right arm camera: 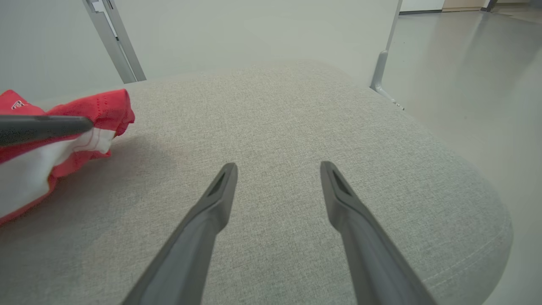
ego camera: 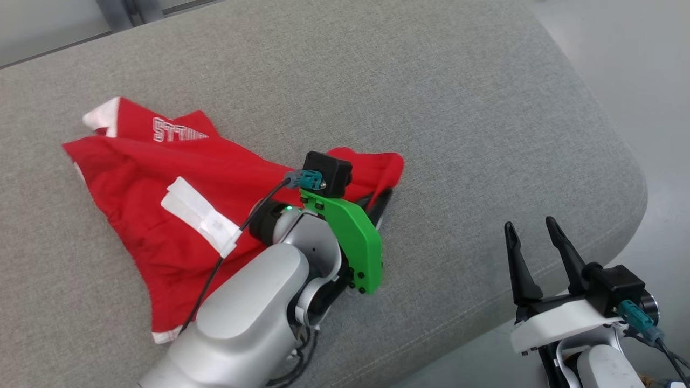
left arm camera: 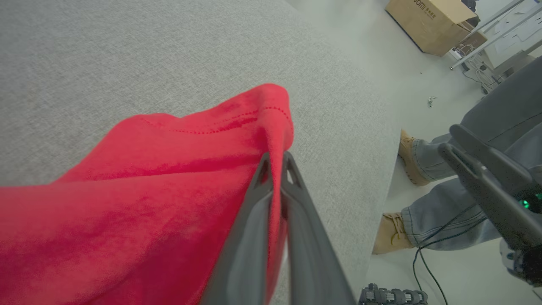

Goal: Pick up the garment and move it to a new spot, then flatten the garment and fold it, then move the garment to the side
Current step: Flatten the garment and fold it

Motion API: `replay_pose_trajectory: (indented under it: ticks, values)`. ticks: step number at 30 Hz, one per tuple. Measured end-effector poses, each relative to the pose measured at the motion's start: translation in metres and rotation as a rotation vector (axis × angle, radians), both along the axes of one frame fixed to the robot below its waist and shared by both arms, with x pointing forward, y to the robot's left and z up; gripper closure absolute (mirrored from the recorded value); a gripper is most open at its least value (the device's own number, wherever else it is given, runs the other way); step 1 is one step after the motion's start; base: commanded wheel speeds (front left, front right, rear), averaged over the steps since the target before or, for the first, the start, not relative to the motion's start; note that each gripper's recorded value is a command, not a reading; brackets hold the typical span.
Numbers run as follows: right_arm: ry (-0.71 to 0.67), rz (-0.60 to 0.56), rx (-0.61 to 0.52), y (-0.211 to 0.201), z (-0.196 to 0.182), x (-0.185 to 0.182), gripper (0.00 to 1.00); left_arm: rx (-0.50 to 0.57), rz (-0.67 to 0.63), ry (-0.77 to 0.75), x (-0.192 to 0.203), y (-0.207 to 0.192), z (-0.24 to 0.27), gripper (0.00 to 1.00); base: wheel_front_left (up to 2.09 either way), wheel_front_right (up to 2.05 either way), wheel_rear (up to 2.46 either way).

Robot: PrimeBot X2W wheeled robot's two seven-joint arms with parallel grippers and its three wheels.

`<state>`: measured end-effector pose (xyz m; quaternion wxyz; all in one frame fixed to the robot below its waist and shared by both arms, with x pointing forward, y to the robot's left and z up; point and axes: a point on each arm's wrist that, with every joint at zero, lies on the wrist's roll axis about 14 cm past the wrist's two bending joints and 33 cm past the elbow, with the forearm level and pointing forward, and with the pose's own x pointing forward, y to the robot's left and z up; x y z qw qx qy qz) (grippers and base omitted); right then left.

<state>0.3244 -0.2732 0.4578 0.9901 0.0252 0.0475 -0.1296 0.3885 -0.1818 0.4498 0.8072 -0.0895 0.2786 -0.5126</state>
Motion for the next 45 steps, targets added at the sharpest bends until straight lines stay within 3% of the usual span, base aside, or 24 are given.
replay_pose_trajectory:
  ticks: [5,8,9,10,11,16,23,29,32,39,45]
  values:
    - [0.012,0.035,0.003,0.010,-0.004,0.006,0.00,-0.195,-0.021,0.297,-0.024,-0.011,0.016,1.00,0.00,0.00,0.00]
    - [0.010,0.051,0.001,0.014,-0.004,0.011,0.00,-0.156,0.026,0.307,-0.011,-0.003,-0.003,1.00,0.00,0.00,0.00]
    - [0.010,0.054,-0.001,0.015,-0.004,0.013,0.00,-0.124,0.050,0.278,-0.003,0.002,-0.012,0.80,0.00,0.00,0.00]
    - [0.013,0.053,-0.002,0.014,-0.005,0.013,0.00,-0.085,0.069,0.227,0.007,0.008,-0.021,0.35,0.00,0.00,0.00]
    - [0.017,0.051,-0.004,0.014,-0.005,0.012,0.00,-0.054,0.092,0.186,0.017,0.013,-0.028,0.00,0.00,0.00,0.00]
    - [0.041,0.046,-0.014,0.012,-0.011,0.011,0.00,0.039,0.104,0.056,0.035,0.020,-0.047,0.00,0.00,0.00,0.00]
    - [0.053,0.059,-0.014,0.015,-0.015,0.013,0.00,-0.033,0.095,-0.045,0.043,0.004,-0.023,0.00,0.00,0.00,0.00]
    - [0.035,0.082,-0.020,0.021,-0.010,0.018,0.00,0.118,0.088,-0.213,0.053,0.020,-0.041,0.00,0.00,0.00,0.00]
    - [0.021,0.086,-0.045,0.019,-0.005,0.021,0.00,0.070,0.109,-0.245,0.055,0.019,-0.026,0.00,0.00,0.00,0.00]
    - [-0.063,0.104,-0.119,0.019,0.025,0.028,0.00,-0.163,0.219,-0.368,0.063,0.026,0.052,0.00,0.00,0.00,0.00]
    - [-0.146,0.166,-0.182,0.036,0.052,0.037,0.00,-0.151,0.418,-0.428,0.065,0.106,0.062,0.00,0.00,0.00,0.00]
